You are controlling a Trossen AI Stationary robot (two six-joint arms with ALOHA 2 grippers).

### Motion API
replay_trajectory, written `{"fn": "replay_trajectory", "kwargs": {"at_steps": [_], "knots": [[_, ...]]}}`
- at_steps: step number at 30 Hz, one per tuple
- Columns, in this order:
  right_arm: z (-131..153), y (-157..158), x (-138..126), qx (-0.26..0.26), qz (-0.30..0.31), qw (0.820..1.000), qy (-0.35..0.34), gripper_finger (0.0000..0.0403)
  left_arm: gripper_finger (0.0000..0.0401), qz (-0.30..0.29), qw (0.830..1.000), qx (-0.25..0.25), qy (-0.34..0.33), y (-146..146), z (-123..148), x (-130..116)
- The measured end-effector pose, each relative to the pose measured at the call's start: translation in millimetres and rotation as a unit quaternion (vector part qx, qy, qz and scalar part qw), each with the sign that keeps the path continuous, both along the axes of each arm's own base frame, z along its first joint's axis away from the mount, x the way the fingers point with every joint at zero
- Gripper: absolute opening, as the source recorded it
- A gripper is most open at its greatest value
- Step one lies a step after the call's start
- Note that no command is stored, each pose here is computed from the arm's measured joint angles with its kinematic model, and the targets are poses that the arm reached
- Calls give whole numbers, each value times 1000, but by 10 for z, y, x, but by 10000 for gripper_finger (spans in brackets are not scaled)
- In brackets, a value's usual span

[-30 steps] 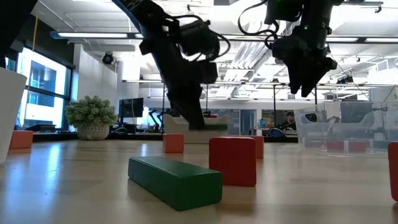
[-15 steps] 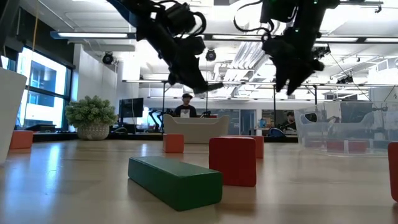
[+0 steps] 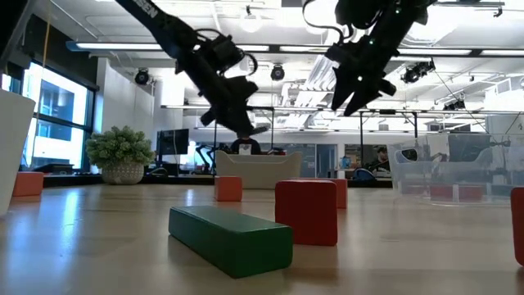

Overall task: Sort & place blocks by color
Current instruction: Put the green block into the gray bin

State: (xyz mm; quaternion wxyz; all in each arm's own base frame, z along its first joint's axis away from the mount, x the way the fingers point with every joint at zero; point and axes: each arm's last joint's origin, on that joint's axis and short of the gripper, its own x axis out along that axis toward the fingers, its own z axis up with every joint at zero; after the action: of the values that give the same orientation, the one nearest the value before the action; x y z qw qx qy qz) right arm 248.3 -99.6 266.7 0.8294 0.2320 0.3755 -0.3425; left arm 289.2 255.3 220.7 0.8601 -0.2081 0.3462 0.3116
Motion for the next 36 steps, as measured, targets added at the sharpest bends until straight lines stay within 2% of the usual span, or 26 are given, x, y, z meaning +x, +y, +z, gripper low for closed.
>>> {"fn": "replay_trajectory", "kwargs": {"at_steps": [9,17,21,27,36], "knots": [[-1,-126,-53,1,-25,1000,0,199,89,0,999,-36,18,-17,-273,118],[-1,-132,-56,-2,-18,1000,3,199,91,-10,1000,-11,7,-61,-323,259],[-1,-131,-55,-1,-19,1000,2,199,91,-7,999,-15,27,-37,-477,284],[-1,-126,-53,4,-14,1000,0,199,91,0,999,0,32,11,-476,356],[-4,-114,-49,10,-8,1000,-1,199,93,-24,998,-22,58,101,-612,457]]}}
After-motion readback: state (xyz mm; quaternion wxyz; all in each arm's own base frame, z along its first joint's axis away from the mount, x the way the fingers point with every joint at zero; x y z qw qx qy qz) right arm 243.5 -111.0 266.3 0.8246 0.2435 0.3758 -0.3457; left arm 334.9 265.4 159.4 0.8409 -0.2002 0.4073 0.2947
